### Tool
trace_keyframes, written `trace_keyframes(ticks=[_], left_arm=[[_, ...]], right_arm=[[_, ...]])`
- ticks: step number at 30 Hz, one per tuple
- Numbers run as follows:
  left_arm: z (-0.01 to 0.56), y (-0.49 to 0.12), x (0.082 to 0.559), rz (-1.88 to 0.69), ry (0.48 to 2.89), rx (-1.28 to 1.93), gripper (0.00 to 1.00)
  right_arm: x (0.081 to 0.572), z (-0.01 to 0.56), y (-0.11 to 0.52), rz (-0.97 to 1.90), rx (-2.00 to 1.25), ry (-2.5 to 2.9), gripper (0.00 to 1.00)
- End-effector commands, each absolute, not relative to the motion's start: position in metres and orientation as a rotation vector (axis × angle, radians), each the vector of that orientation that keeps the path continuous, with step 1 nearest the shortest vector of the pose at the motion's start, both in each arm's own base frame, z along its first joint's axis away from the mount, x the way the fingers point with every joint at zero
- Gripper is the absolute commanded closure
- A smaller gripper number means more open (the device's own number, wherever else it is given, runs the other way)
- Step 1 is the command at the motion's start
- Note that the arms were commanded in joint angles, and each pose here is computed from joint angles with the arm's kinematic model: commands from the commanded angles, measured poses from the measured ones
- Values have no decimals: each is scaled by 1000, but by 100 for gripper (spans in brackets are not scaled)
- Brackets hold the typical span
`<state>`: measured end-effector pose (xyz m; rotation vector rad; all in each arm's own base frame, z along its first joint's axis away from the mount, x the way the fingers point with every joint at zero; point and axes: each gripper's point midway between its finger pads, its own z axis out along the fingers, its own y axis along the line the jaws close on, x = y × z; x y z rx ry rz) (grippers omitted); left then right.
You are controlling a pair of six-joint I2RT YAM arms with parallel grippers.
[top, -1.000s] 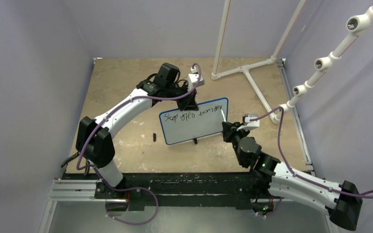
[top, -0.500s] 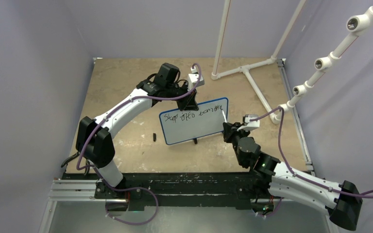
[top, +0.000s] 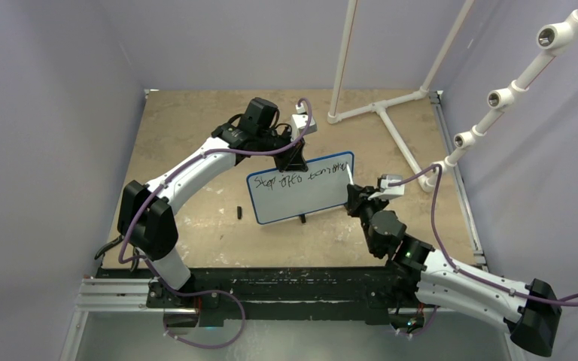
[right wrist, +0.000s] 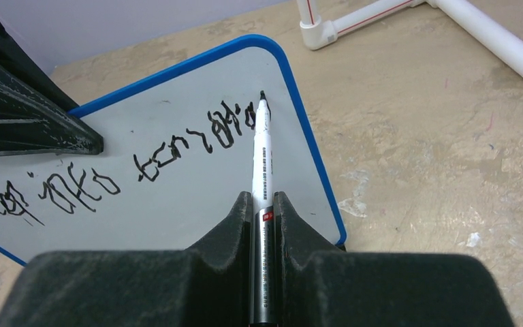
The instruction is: Write a sentence on the whiteboard
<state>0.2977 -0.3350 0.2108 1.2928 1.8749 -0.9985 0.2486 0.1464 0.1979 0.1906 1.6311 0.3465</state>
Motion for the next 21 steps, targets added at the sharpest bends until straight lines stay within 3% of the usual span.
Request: trace_keyframes(ticks=[1,11,21], left_arm=[[202,-330,278,-1040,1906,1342,100],[202,-330,278,-1041,1905,1341,100],[202,-330,278,-1042,1905,1342,100]], right_arm=[[251,207,143,353,249,1621,100],[246,184,144,378,282,1689,100],[251,199,140,344,293,1640,100]])
